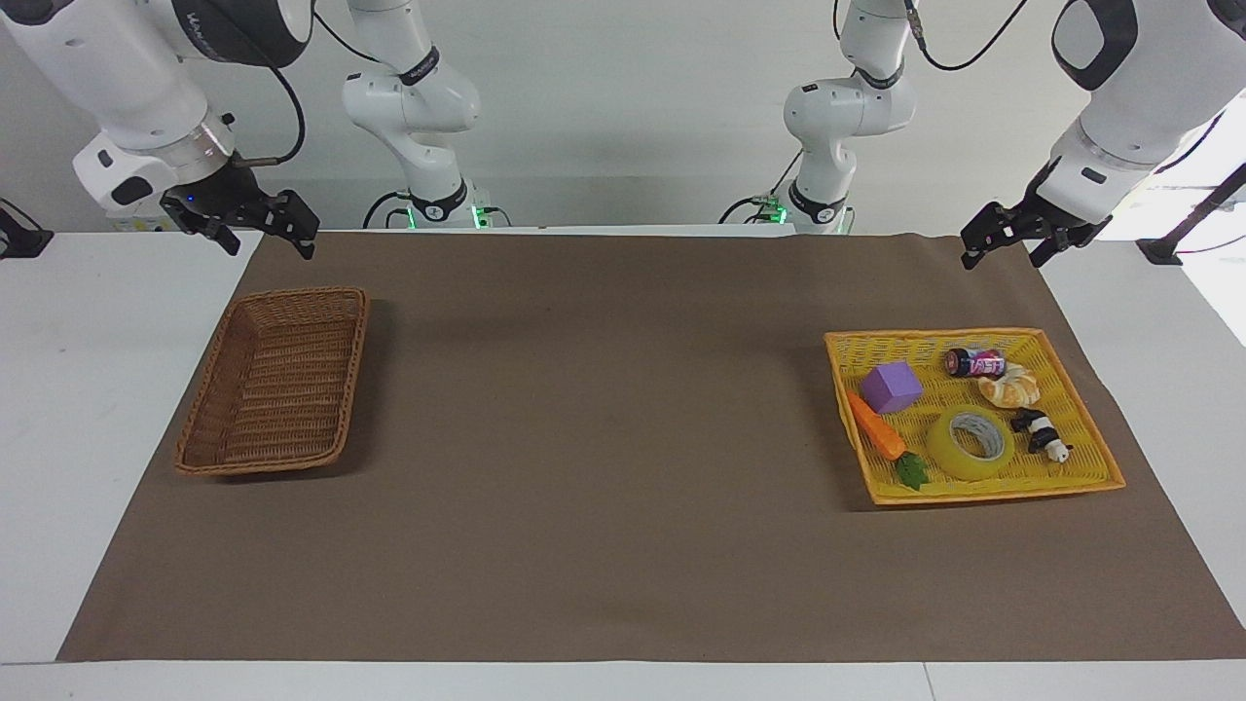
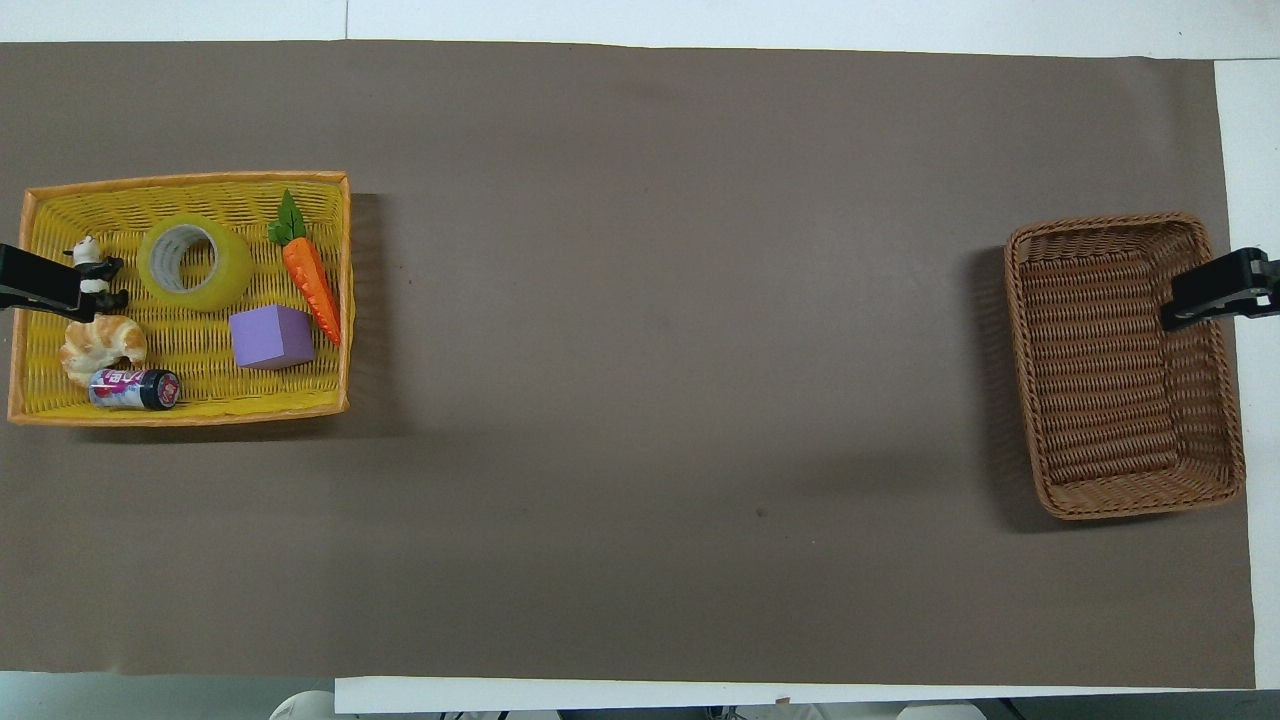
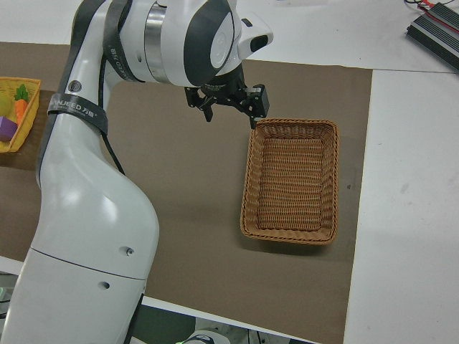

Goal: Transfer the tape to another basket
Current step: 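Move the left gripper toward the yellow tape roll in the yellow basket, then lower the left gripper onto the tape roll rim and close it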

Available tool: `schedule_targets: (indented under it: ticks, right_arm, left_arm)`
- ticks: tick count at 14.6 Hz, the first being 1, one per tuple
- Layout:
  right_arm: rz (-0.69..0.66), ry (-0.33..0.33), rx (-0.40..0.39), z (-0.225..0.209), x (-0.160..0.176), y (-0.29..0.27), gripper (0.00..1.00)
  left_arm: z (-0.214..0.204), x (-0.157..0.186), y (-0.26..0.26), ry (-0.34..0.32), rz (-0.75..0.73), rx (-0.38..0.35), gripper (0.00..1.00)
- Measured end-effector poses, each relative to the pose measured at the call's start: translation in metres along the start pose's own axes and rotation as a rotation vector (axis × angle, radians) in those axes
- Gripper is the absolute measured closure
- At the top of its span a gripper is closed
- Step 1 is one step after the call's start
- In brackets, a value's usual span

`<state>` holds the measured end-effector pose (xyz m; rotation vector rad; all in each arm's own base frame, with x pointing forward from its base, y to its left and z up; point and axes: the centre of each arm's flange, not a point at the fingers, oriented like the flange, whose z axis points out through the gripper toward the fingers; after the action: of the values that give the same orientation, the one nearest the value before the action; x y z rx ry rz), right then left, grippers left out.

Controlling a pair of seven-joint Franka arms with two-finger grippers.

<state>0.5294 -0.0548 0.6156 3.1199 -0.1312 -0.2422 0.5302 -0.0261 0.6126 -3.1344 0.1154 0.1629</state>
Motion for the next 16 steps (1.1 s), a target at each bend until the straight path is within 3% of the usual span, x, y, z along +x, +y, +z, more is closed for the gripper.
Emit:
schedule_targets:
  ticks: [5, 11, 14, 15, 16]
  right_arm:
    - [0.0, 0.0, 0.0, 0.0, 0.0, 0.0, 0.0]
    - [0.0, 0.0, 0.0, 0.0, 0.0, 0.0, 0.0]
    - [0.0, 0.0, 0.0, 0.0, 0.0, 0.0, 0.0]
    - [0.0, 0.0, 0.0, 0.0, 0.0, 0.0, 0.0]
    - [0.0, 0.0, 0.0, 0.0, 0.0, 0.0, 0.0]
  left_arm:
    - [0.018, 0.015, -0.004, 0.081, -0.01, 0.001, 0.0]
    - [0.142, 0.057, -0.041, 0.15, -0.07, -0.004, 0.05]
    - [0.182, 0.08, -0.087, 0.197, -0.115, -0.005, 0.07]
    - [0.193, 0.084, -0.102, 0.212, -0.119, -0.003, 0.15]
    - [0.202, 0.088, -0.112, 0.222, -0.124, -0.001, 0.15]
